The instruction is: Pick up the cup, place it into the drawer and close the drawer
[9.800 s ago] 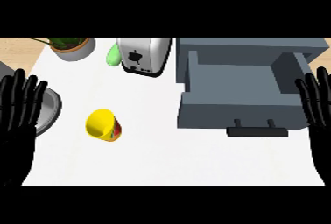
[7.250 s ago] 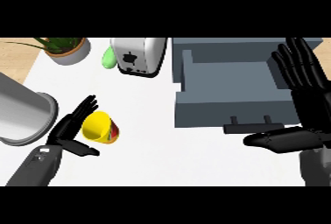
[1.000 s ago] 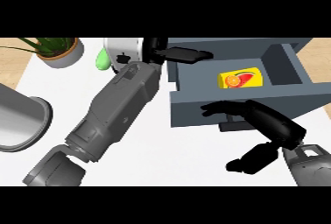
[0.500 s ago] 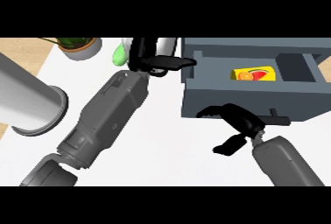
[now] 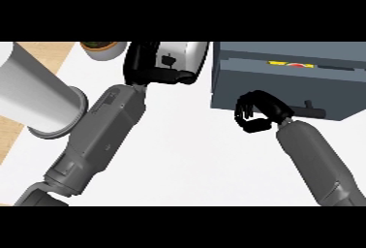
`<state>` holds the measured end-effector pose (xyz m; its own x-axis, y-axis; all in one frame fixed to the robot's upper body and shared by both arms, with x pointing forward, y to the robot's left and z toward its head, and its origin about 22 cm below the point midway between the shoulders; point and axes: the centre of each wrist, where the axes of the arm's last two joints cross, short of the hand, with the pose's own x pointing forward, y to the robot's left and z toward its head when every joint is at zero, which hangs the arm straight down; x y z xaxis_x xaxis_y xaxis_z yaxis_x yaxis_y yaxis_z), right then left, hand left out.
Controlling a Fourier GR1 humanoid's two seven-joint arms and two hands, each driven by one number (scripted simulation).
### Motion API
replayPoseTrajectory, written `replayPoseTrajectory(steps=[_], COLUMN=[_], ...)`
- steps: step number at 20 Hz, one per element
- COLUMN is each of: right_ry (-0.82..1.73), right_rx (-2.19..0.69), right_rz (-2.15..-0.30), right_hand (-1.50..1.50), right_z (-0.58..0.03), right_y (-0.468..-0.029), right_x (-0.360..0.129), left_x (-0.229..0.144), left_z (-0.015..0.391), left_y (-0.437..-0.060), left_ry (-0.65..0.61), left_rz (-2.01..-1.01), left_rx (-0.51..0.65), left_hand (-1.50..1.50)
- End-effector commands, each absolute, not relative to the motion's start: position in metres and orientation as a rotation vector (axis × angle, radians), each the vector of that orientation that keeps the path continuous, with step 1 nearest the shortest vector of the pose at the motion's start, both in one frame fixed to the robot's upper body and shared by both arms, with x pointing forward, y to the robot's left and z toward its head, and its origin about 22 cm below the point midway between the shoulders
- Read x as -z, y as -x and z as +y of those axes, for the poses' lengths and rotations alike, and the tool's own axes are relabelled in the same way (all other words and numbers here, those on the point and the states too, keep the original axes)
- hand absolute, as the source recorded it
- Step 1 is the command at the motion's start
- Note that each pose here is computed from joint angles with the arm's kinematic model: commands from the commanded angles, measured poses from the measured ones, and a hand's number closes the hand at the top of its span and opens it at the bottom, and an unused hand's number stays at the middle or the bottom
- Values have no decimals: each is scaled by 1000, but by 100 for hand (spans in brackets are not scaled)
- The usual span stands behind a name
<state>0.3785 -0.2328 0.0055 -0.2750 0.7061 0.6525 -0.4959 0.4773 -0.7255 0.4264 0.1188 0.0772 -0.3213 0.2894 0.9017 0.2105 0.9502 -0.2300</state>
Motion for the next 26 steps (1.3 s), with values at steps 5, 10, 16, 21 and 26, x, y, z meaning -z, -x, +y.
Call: replayPoseTrajectory(steps=[5, 10, 16, 21, 26], right_ry=[314, 371, 334, 308, 283], right_rx=[-951, -860, -828, -830, -811], right_rz=[-1566, -1586, -1617, -1629, -1636], right_hand=[150, 150, 150, 150, 150], right_z=[-270, -297, -300, -310, -321], right_y=[-427, -430, -437, -436, -433], right_x=[-61, -78, -106, -120, -127], left_x=[-73, -69, -65, -68, -57], left_z=[138, 166, 162, 164, 170], left_y=[-419, -418, -414, -414, -409], left_ry=[411, 400, 432, 465, 462], left_rz=[-1899, -1897, -1891, -1890, -1867], left_rx=[-73, -42, -16, -23, -17], left_hand=[-150, -150, -150, -150, -150])
